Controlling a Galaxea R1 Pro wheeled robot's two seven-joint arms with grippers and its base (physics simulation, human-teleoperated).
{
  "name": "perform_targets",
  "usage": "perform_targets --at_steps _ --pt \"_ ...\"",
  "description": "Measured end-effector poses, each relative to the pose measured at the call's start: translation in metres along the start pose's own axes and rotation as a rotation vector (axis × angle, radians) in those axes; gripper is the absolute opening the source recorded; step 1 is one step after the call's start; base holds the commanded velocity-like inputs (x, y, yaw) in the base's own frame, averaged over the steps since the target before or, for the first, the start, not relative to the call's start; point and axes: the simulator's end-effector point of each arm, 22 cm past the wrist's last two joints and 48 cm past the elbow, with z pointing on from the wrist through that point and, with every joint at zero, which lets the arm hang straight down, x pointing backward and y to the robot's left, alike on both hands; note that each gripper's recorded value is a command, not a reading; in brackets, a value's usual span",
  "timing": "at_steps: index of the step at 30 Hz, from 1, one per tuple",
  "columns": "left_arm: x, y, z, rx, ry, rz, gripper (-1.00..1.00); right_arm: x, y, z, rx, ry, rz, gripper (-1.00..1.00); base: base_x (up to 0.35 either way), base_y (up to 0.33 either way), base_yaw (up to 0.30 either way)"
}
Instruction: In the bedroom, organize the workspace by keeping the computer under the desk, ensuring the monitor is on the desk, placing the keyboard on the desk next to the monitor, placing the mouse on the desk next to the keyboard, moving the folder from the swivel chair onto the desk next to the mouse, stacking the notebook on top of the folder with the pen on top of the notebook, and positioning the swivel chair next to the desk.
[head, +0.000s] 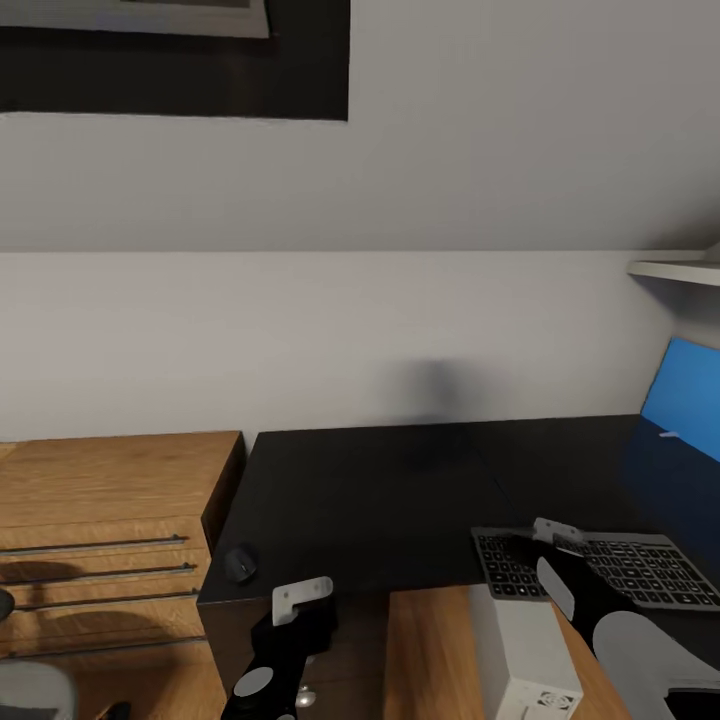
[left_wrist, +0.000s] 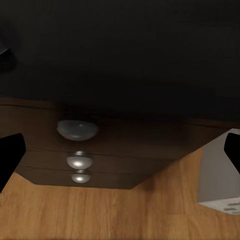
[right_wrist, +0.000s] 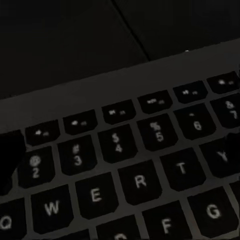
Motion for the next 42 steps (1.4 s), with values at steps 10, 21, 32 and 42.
perform_targets --at_steps 10,21,32,42 --pt "0.0 0.0 0.0 0.0 0.0 0.0 1.0 0.001 0.003 0.0 -0.004 0.002 0.001 1.0 0.0 0.0 0.249" --pt "0.0 0.0 0.0 0.0 0.0 0.001 1.0 -0.001 0.004 0.0 -0.005 -0.005 -0.002 1.0 0.0 0.0 0.029" --pt "0.0 0.0 0.0 -0.001 -0.002 0.001 1.0 -0.062 0.017 -0.013 -0.035 -0.137 0.004 1.0 0.0 0.0 0.0" --pt "0.0 0.0 0.0 -0.001 -0.002 0.002 1.0 -0.101 0.031 -0.027 -0.067 -0.225 0.015 1.0 -0.084 -0.017 0.0"
